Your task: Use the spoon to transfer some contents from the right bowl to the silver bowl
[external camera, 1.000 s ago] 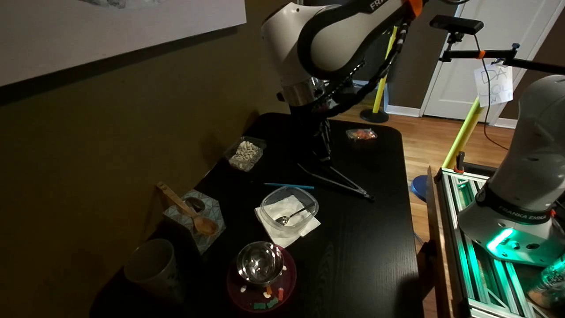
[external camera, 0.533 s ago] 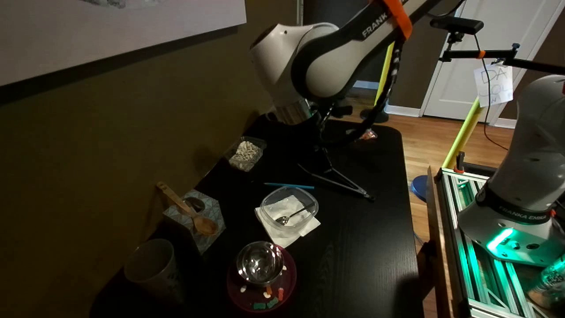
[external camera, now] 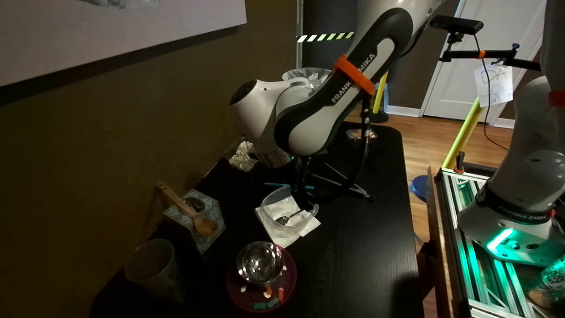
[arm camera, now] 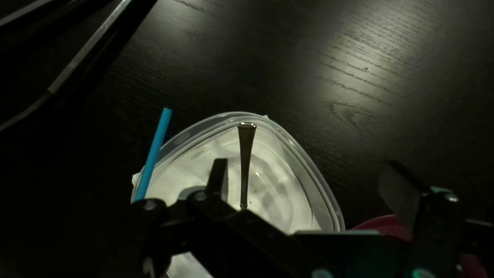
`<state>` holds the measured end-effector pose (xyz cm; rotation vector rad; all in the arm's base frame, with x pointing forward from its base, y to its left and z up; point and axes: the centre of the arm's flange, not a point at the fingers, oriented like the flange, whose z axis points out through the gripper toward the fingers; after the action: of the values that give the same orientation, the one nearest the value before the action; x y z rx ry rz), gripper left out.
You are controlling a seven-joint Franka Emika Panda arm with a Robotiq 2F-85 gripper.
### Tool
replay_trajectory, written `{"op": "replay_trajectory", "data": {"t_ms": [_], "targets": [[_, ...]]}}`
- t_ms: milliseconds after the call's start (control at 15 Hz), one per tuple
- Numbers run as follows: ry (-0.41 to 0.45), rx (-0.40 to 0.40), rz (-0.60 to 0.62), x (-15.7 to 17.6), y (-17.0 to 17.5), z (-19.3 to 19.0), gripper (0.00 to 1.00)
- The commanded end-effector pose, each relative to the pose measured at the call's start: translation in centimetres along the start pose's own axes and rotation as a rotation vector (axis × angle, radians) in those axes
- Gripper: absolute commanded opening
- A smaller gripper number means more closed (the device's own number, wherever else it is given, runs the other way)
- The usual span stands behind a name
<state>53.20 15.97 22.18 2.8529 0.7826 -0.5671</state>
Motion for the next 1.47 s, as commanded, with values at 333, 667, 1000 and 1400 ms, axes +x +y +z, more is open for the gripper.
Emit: {"op": "replay_trajectory", "data": {"t_ms": [333,667,1000,1400], "targets": [[0.189,0.004,-0.02,2.1,1.7,-0.5,1.0],[0.27,0.04,0.009,3.1,4.1,0.0,0.95],[0.25,0.142,0.068,2.4,6.4,1.9,0.66],[0.244,0.151,0.083,1.8,7.2,2.4,0.78]]}}
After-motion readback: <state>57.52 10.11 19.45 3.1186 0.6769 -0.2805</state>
